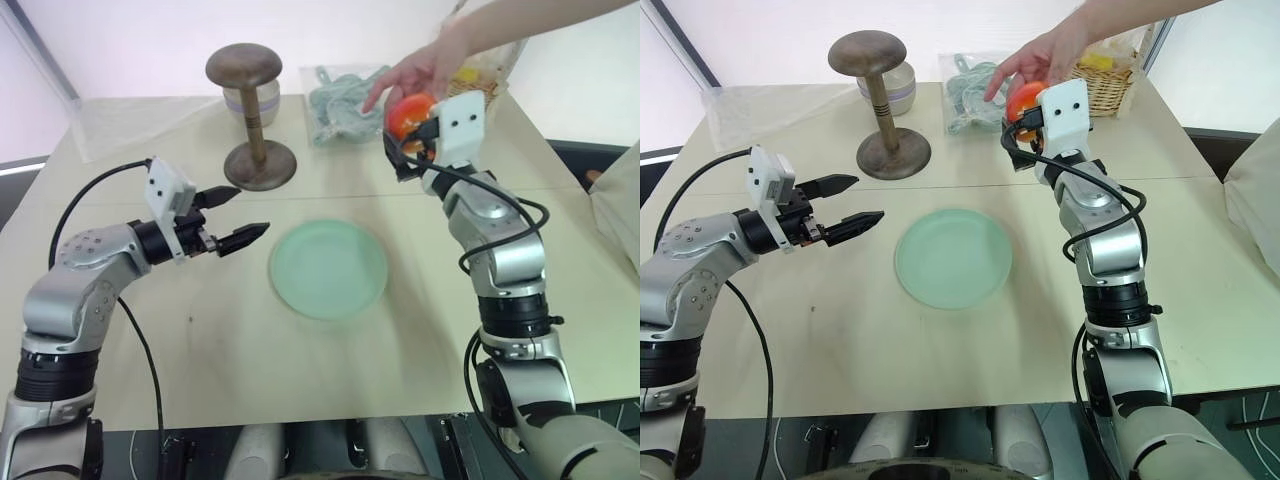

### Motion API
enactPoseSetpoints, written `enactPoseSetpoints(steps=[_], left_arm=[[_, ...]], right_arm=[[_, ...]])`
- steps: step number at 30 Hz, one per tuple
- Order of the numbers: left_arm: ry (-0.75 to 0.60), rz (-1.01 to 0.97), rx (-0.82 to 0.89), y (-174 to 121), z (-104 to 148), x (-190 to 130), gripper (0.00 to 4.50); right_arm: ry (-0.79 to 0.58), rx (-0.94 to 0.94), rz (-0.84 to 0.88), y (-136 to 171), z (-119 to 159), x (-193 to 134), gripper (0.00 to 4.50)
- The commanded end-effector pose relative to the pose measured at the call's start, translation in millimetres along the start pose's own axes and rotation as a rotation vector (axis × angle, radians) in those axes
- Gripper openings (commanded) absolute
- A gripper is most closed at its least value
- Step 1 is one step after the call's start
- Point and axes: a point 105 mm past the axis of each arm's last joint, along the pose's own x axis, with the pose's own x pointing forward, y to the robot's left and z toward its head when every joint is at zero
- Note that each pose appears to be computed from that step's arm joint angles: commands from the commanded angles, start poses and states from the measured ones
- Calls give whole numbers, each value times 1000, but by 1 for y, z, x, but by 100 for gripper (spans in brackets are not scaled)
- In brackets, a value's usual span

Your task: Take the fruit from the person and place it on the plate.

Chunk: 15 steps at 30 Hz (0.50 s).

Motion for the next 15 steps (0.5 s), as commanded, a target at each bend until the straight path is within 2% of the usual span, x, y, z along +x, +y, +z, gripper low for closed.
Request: enactPoseSetpoints(steps=[1, 4, 5, 7, 8, 15], left_arm=[[-40, 7, 37, -1, 13, -2, 450], [-41, 8, 36, -1, 13, -2, 450], [-41, 8, 37, -1, 13, -2, 450], [-42, 9, 36, -1, 13, -2, 450], [-42, 9, 36, -1, 13, -2, 450], [-43, 8, 36, -1, 13, -1, 450]], right_arm=[[-82, -11, -53, -11, 23, 3, 445], [-85, -9, -65, -13, 24, 5, 445], [-86, -9, -66, -14, 24, 5, 392], [-87, -10, -70, -15, 24, 5, 326], [-88, -11, -71, -15, 25, 5, 308], [-85, -7, -81, -18, 25, 3, 307]])
